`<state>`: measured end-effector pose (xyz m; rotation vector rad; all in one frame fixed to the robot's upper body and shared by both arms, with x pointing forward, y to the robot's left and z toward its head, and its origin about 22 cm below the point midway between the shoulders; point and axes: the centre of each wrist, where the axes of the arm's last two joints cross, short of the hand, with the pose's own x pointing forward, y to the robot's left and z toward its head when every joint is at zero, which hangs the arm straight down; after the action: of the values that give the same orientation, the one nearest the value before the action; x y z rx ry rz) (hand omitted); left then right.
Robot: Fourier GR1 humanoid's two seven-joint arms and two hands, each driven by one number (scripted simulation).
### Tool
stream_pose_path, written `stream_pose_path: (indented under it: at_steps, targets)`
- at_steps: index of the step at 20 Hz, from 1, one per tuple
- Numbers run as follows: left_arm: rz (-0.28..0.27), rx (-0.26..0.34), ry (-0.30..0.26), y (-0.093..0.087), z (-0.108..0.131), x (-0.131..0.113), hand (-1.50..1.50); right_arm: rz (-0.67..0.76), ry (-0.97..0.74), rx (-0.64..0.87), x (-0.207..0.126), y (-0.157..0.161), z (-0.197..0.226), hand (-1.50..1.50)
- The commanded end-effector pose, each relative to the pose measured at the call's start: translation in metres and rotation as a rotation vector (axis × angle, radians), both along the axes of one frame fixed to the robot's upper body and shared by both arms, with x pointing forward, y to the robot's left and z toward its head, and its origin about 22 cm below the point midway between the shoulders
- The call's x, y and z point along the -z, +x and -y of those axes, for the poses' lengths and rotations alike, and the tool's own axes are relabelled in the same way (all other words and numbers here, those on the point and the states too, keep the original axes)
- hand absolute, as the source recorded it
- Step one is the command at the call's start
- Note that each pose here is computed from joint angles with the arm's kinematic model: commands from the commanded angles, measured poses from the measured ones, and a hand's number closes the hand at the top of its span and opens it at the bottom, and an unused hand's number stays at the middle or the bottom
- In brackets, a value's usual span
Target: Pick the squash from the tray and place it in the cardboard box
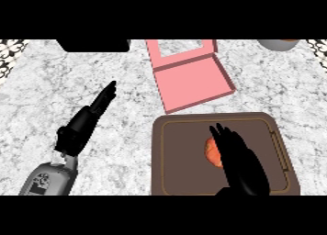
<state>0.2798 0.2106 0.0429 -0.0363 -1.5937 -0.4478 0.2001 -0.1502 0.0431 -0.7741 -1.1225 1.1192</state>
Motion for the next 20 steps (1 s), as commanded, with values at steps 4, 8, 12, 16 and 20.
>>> stream_pose_path:
  at_steps: [4, 8, 12, 16, 20]
  targets:
    - [0.001, 0.011, -0.007, -0.001, -0.022, 0.005, 0.0, -0.058, -0.025, -0.006, 0.02, 0.015, -0.01, -1.5]
    - [0.013, -0.006, 0.007, -0.001, 0.003, -0.012, 0.0, -0.069, -0.034, 0.006, 0.014, 0.011, 0.009, -1.5]
    - [0.01, -0.005, 0.0, -0.001, -0.003, 0.001, 0.0, -0.079, -0.038, -0.011, 0.038, 0.003, 0.014, -1.5]
    - [0.004, 0.008, 0.002, 0.007, 0.006, 0.0, 0.0, -0.075, -0.087, -0.004, 0.042, 0.023, -0.002, -1.5]
    - [-0.005, 0.007, 0.002, 0.008, 0.01, 0.009, 0.0, -0.071, -0.105, 0.018, 0.037, 0.024, 0.006, -1.5]
